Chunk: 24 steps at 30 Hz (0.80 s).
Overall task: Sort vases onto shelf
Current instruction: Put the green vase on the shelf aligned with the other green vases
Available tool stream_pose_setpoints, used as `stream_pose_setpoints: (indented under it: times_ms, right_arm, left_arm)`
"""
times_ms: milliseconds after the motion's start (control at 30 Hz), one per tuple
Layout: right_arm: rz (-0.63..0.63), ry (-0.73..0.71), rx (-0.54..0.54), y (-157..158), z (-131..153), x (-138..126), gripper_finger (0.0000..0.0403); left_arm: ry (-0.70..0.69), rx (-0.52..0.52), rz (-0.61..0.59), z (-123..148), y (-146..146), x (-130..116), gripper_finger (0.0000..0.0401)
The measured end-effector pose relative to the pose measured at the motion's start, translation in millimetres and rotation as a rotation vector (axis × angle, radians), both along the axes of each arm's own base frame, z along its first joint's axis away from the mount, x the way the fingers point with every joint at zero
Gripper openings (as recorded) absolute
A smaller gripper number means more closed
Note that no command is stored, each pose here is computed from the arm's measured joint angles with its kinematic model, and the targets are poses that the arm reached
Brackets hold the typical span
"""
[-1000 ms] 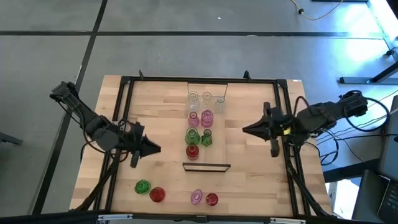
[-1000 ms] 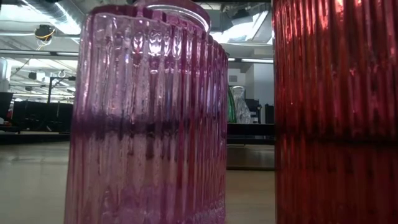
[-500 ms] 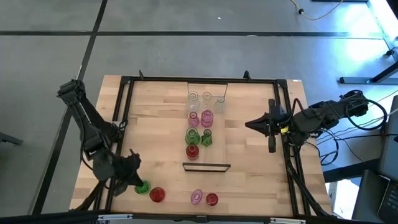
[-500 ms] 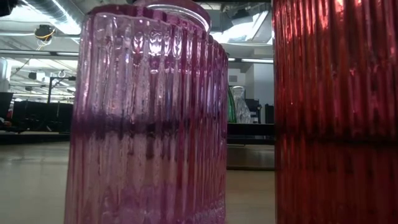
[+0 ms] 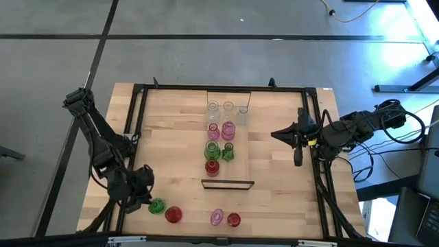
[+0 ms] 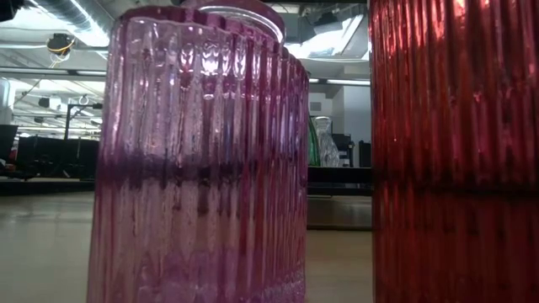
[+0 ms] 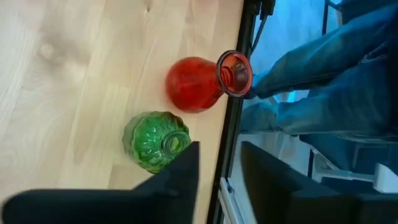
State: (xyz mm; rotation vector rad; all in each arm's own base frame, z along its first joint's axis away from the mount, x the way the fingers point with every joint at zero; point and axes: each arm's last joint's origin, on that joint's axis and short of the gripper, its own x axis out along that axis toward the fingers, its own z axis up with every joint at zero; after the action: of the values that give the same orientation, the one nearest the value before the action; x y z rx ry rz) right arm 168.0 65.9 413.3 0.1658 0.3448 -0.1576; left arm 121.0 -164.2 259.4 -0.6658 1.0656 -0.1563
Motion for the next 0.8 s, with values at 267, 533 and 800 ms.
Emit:
stream_pose_setpoints:
  times_ms: [267,533,800]
  right_arm:
    - [-0.007,0.006,0.015,0,-1,0,0.0000]
    - [-0.017,0.007,0.039,0,-1,0,0.0000]
    - [-0.015,0.007,0.040,0,-1,0,0.0000]
  left_arm:
    - [0.090,0.084,0.005,-27,-18,12,0.0204]
    - [0.283,0.133,0.013,-65,-38,22,0.0210]
    - [0.284,0.130,0.051,-77,-46,29,0.0181]
